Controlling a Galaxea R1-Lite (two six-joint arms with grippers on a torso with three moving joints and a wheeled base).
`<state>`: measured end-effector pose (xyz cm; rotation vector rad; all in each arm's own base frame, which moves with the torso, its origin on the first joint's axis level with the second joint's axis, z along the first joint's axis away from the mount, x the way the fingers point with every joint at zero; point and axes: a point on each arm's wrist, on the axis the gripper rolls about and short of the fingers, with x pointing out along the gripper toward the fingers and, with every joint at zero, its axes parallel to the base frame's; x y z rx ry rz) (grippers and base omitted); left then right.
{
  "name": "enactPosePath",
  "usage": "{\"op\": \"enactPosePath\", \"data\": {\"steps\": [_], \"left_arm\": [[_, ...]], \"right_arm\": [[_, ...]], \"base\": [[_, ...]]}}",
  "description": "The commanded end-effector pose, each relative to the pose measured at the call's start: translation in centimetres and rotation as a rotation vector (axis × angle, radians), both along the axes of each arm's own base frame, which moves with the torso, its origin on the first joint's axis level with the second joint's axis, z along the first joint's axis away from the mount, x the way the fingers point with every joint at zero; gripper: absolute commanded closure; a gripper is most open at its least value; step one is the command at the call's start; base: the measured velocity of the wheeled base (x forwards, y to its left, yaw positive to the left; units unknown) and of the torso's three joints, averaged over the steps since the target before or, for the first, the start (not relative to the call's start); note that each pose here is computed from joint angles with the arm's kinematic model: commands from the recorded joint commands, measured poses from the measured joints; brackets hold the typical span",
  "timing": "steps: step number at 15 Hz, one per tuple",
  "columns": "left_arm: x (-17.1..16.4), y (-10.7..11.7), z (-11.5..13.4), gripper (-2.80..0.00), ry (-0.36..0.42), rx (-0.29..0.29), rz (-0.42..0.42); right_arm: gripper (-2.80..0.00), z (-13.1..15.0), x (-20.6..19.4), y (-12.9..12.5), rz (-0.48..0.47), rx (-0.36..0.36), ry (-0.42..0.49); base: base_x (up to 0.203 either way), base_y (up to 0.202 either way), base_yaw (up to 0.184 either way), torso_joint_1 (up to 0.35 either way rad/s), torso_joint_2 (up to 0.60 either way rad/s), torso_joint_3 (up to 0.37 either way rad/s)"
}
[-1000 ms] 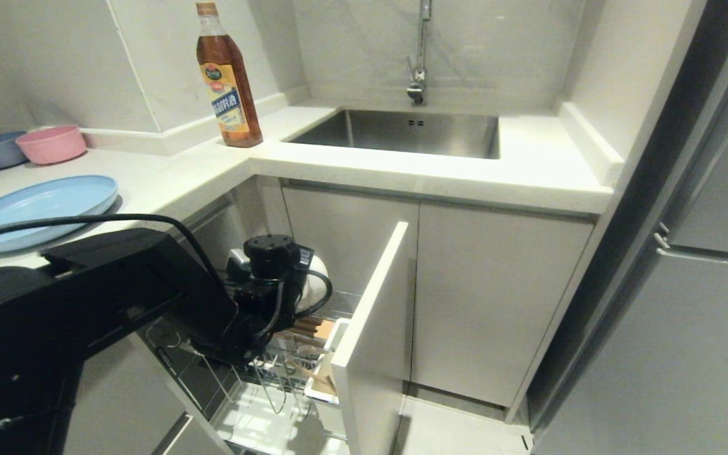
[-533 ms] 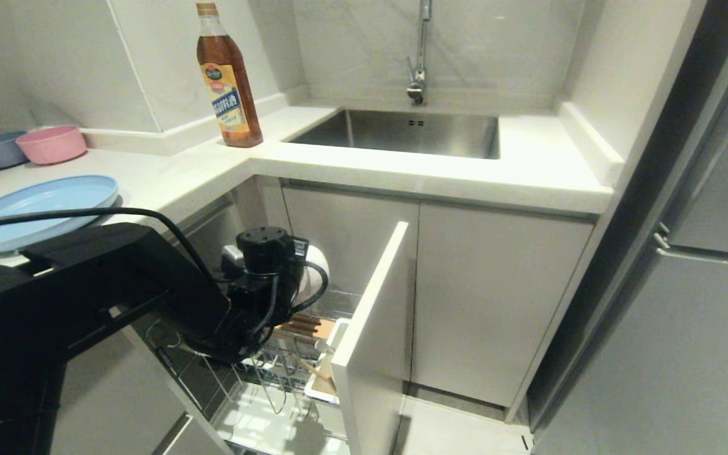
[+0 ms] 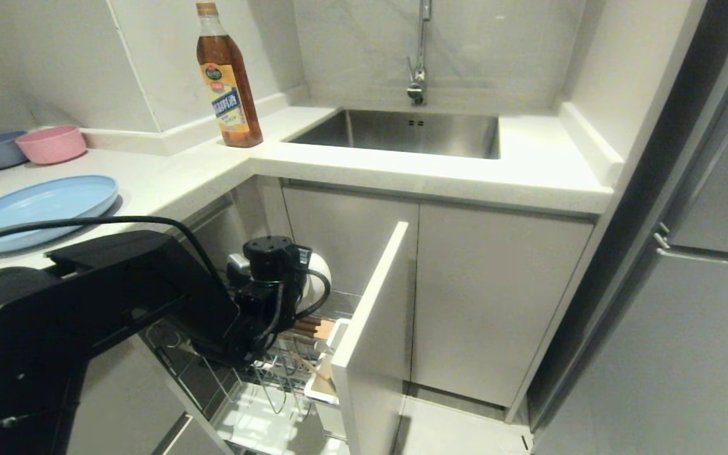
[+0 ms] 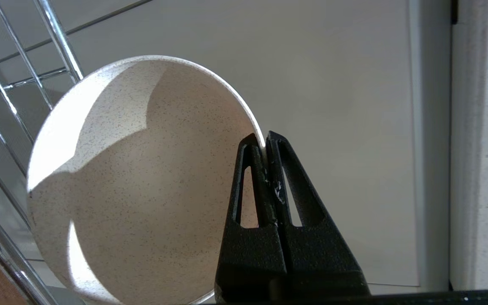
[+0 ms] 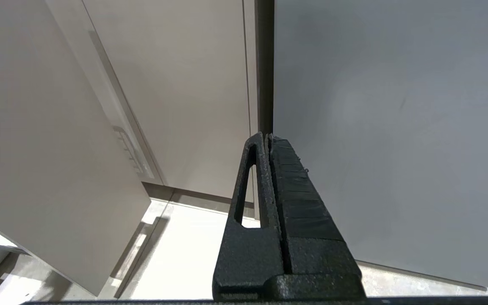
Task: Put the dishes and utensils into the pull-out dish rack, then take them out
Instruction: Pick up the bowl and place it in the cupboard
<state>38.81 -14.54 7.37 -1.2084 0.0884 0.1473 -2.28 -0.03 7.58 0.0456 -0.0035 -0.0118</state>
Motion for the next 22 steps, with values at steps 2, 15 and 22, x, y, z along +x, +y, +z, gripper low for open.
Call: {"op": "enactPosePath", "data": {"steps": [2, 15, 22], "left_arm": [[0.1, 0.0, -0.3, 0.0, 0.002, -0.006, 0.005], [0.0, 0.0, -1.1, 0.0, 0.03, 0.008, 0.005], [-0.3, 0.1, -1.6, 0.0, 0.081, 0.024, 0.007]], "right_arm": [[0.0, 0.0, 0.0, 0.0, 0.0, 0.0, 0.0], [0.0, 0.0, 0.0, 0.0, 0.003, -0.001, 0.0], [0.0, 0.0, 0.0, 0.0, 0.003, -0.001, 0.0]], "base": [[0.0, 0.0, 0.0, 0.0, 0.0, 0.0], [0.0, 0.0, 0.0, 0.0, 0.0, 0.0], [0.0, 0.0, 0.0, 0.0, 0.0, 0.0]]}}
